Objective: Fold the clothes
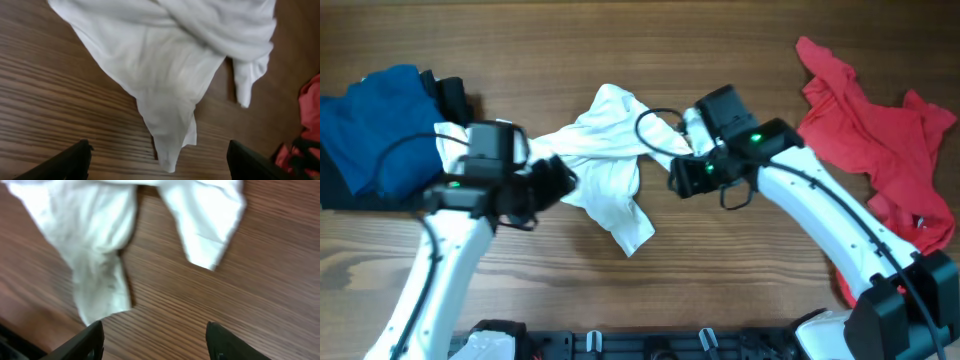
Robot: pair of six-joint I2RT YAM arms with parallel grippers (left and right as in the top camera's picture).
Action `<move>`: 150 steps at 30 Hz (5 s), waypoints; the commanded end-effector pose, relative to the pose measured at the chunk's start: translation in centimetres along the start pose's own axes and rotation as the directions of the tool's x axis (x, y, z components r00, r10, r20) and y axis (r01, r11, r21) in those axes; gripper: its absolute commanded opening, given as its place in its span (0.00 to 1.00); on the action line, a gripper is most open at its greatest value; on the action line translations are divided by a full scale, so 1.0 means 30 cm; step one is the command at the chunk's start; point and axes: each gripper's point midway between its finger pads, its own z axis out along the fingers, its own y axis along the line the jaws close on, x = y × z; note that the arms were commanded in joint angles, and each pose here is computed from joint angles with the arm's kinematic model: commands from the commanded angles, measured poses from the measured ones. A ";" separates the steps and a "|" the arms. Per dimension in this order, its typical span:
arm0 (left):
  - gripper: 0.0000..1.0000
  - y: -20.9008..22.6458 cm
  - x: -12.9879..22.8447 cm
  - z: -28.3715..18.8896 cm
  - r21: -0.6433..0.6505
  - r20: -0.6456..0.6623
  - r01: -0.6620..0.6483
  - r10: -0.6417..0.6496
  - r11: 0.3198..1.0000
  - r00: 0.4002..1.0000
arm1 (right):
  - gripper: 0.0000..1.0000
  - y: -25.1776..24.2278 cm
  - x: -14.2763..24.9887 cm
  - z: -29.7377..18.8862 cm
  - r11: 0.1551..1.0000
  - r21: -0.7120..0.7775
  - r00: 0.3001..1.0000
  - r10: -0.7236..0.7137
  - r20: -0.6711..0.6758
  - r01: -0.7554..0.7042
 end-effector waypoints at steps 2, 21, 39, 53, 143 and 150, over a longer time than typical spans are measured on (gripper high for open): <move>0.88 -0.017 0.122 0.151 -0.026 -0.123 0.101 -0.104 0.995 0.987 | 0.66 -0.069 -0.012 -0.030 0.997 0.035 0.998 0.067 0.015 -0.068; 0.04 0.017 0.284 0.476 -0.212 -0.220 0.013 -0.061 0.977 0.974 | 0.74 -0.101 -0.018 -0.031 0.995 0.047 0.996 0.087 0.025 -0.089; 0.04 0.169 0.034 -0.033 -0.195 0.196 0.181 -0.143 0.964 0.970 | 0.58 -0.055 0.044 0.259 0.996 0.012 0.985 -0.083 -0.153 0.085; 0.04 0.177 0.045 -0.039 -0.204 0.189 0.178 -0.140 0.963 0.972 | 0.72 0.036 0.029 0.411 0.994 0.034 0.986 -0.101 -0.130 0.107; 0.06 0.332 -0.052 -0.128 -0.429 0.409 0.237 -0.046 0.872 0.911 | 0.60 -0.544 -0.005 -0.187 0.847 0.216 0.874 0.476 0.099 -0.486; 0.07 0.328 -0.056 -0.128 -0.424 0.413 0.237 -0.046 0.874 0.909 | 0.58 -0.523 0.146 -0.087 0.838 0.242 0.854 0.517 -0.065 -0.489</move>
